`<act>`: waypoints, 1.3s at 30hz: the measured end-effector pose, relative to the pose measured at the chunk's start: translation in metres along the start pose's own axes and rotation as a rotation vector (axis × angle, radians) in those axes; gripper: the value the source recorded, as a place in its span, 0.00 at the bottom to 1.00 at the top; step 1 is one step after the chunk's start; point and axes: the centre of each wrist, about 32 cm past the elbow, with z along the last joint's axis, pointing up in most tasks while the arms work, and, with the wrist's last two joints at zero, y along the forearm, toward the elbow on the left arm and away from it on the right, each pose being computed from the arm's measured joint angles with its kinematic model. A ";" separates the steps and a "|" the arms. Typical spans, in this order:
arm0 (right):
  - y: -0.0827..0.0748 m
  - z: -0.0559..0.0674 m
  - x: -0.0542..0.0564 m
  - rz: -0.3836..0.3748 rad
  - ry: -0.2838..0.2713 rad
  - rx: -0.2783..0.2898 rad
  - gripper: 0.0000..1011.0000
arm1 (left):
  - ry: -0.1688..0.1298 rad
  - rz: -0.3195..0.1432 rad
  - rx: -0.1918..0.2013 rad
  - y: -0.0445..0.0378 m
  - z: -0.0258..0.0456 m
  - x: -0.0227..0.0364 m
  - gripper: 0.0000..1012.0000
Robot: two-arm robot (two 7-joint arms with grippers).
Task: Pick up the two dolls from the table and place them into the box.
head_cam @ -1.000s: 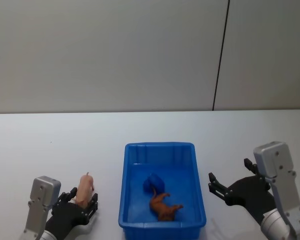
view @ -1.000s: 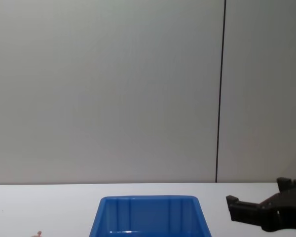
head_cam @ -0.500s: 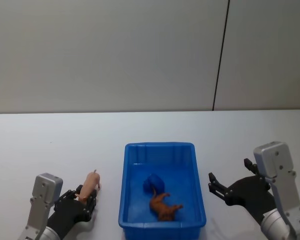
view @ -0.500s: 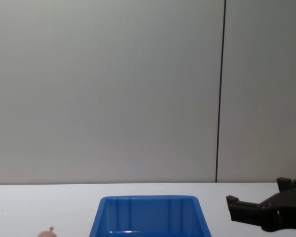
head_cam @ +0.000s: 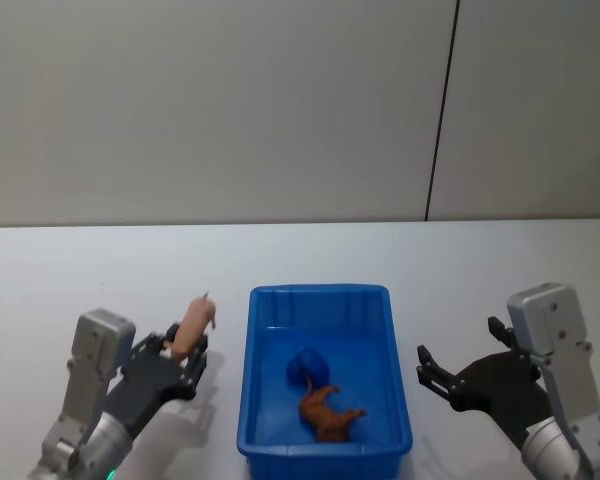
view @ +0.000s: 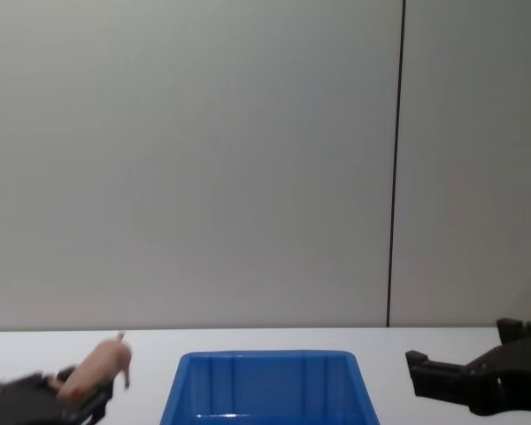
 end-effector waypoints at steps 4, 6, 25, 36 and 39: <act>0.000 0.000 0.000 0.000 0.000 0.000 0.99 | -0.024 -0.024 -0.050 -0.0084 0.0144 -0.0019 0.38; 0.000 0.000 0.000 0.000 0.000 0.000 0.99 | -0.039 -0.044 -0.077 -0.0138 0.0227 -0.0035 0.38; 0.000 0.000 0.000 0.000 0.000 0.000 0.99 | -0.092 -0.195 -0.186 -0.0499 0.0632 -0.0277 0.73; 0.000 0.000 0.000 0.000 0.000 0.000 0.99 | -0.098 -0.218 -0.219 -0.0574 0.0721 -0.0320 0.99; 0.000 0.000 0.000 0.000 0.000 0.000 0.99 | -0.099 -0.221 -0.225 -0.0585 0.0737 -0.0326 0.99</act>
